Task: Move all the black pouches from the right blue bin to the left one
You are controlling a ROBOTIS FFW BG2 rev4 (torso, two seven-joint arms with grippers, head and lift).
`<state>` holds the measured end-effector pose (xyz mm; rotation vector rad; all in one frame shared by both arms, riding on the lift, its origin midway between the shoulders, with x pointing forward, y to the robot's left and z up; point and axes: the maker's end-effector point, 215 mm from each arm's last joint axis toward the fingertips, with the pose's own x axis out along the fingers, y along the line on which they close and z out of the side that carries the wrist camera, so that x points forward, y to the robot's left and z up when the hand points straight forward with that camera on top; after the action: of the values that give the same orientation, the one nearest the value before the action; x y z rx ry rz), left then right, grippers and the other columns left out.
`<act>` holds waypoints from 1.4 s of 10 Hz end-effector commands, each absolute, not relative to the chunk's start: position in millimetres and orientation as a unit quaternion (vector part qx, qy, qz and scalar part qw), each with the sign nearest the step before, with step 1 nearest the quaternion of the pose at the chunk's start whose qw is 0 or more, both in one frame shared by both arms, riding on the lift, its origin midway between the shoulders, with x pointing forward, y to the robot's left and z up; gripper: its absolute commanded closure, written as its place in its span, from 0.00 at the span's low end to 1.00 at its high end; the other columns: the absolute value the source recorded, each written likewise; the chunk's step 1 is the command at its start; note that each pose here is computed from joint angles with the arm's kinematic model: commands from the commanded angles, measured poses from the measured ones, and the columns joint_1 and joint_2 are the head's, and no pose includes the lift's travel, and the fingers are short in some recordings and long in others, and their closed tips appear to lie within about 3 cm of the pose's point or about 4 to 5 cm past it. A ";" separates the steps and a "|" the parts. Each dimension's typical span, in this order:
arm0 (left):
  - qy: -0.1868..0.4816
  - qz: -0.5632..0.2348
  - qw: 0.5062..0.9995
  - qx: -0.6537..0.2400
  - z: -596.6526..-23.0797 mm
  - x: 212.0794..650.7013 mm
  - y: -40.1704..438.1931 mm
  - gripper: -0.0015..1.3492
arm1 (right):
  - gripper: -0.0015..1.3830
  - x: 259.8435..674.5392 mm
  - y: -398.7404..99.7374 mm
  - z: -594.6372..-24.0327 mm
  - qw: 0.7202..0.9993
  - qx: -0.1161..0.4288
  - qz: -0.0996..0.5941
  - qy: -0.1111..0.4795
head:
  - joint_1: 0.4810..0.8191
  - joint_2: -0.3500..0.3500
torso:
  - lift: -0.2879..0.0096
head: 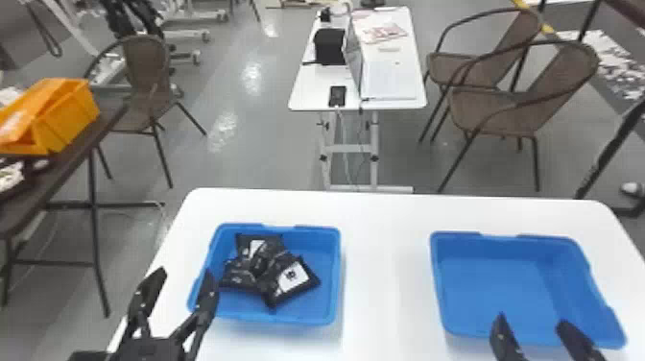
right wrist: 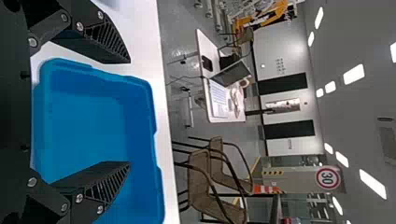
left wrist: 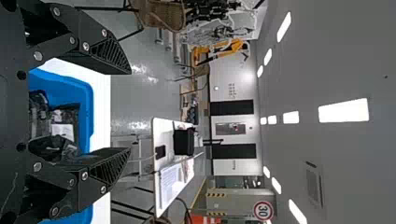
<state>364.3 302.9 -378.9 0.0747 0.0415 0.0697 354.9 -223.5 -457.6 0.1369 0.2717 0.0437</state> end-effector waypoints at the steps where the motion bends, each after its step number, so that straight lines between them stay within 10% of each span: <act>1: 0.048 0.036 0.997 0.044 -389.3 357.0 300.5 0.36 | 0.20 332.5 -219.8 -466.4 0.985 0.072 0.023 0.154 | 0.63 0.68 | 0.97; 14: 0.038 0.034 0.998 0.044 -377.2 369.8 287.5 0.37 | 0.20 334.8 -217.4 -465.6 0.986 0.057 0.029 0.153 | 0.63 0.67 | 0.97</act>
<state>369.1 287.6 -377.6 0.0896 0.0763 0.0681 334.6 -217.5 -465.6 0.1152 0.3074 0.0588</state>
